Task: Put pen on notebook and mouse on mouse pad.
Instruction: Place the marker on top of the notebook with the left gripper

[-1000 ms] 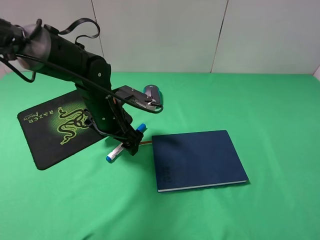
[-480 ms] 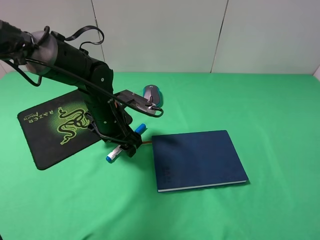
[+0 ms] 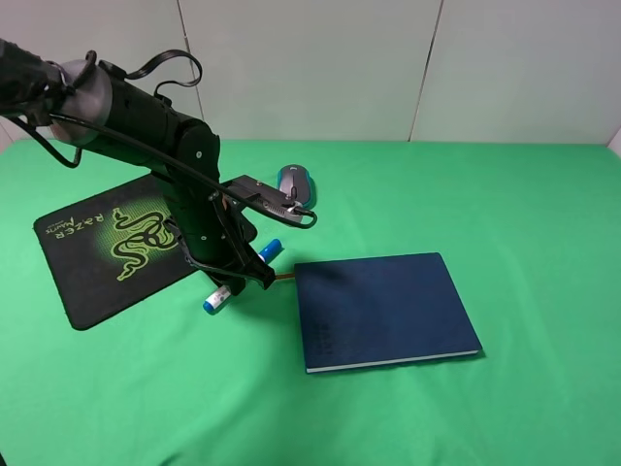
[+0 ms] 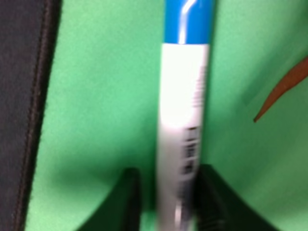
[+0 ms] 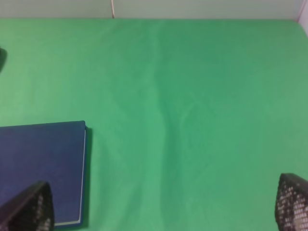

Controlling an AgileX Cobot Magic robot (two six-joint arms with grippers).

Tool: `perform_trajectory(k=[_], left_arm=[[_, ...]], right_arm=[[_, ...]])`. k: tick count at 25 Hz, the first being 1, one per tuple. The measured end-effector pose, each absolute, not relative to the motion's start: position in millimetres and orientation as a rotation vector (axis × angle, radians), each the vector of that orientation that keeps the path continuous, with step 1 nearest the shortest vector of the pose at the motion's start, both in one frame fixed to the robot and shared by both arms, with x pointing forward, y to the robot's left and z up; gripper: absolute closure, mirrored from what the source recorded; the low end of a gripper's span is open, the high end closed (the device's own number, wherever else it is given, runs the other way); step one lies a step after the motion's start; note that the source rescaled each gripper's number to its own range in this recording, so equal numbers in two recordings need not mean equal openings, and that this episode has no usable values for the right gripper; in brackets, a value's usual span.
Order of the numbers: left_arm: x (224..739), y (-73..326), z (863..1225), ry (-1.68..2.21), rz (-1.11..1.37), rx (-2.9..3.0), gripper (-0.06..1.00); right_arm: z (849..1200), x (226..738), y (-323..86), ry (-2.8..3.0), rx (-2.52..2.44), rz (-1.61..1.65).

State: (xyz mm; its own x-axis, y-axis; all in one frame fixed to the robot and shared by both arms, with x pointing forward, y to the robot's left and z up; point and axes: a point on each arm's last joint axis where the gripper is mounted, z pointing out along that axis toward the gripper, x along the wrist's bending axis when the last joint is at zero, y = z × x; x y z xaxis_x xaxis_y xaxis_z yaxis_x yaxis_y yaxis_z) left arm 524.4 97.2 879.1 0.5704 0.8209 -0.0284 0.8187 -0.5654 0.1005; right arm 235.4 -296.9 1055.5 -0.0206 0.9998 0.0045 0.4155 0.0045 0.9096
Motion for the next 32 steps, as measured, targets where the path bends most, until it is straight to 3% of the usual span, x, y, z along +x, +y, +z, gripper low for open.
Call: perform_trajectory(k=[2,13,32], left_arm=[[525,97,879,1.41,0.033,2.692,0.94],[525,97,885,1.406,0.039,2.683,0.94],[538,86,974,1.422,0.002,2.713,0.94]], right_arm=[[1055,235,-297,1.535,1.508,0.991],[1055,235,-297,1.535,1.508,0.991],[1055,235,-297,1.535,1.508,0.993]])
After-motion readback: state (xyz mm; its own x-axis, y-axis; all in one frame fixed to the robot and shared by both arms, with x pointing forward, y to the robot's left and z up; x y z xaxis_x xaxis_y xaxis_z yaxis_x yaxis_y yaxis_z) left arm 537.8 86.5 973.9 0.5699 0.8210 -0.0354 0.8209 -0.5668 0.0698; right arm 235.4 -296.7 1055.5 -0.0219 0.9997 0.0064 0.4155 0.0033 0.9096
